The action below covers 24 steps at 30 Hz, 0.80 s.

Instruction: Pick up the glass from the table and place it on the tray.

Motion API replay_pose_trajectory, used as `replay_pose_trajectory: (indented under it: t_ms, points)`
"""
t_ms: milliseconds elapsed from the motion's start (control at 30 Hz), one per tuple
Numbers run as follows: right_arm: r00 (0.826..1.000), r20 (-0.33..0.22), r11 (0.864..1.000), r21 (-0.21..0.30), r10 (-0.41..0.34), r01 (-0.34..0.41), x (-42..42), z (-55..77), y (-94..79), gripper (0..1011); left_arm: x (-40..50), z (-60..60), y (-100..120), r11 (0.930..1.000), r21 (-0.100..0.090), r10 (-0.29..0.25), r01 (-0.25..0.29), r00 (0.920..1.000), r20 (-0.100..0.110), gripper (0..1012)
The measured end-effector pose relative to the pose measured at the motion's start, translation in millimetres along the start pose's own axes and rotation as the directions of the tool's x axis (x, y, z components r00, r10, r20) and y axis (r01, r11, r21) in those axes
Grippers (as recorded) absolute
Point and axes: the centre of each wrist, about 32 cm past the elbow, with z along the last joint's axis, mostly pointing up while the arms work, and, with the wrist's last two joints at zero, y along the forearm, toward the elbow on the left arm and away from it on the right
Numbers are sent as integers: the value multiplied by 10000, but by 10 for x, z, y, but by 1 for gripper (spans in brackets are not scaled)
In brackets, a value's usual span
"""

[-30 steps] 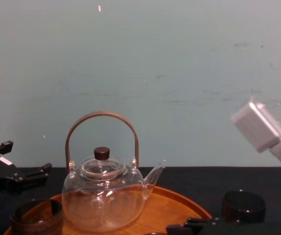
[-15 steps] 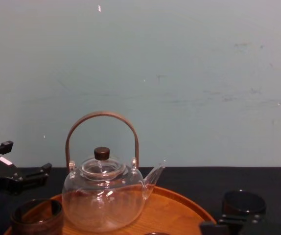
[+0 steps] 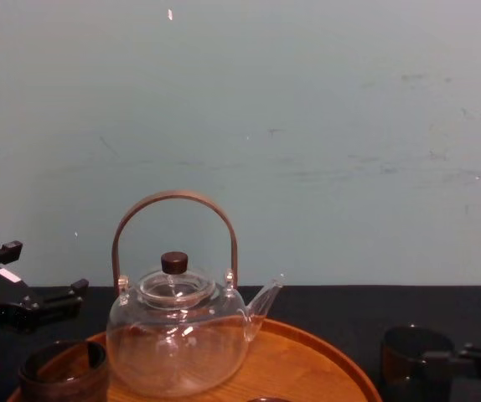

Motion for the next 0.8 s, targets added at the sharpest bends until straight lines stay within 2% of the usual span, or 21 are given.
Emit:
replay_pose_trajectory:
  t_ms: [167, 400, 800]
  points:
    - [9932, -398, 9939, 60, -1097, 1100, 25, -44, -103, 1002, 0, 0, 0, 10000, 0, 0, 0, 10000, 0, 1001]
    - [9756, -776, 9787, -106, -2052, 2050, 69, -74, -148, 1002, 0, 0, 0, 10000, 0, 0, 0, 10000, 0, 1001]
    - [9478, -1199, 9551, -608, -2954, 2899, 176, -89, -101, 1002, 0, 0, 0, 10000, 0, 0, 0, 10000, 0, 1001]
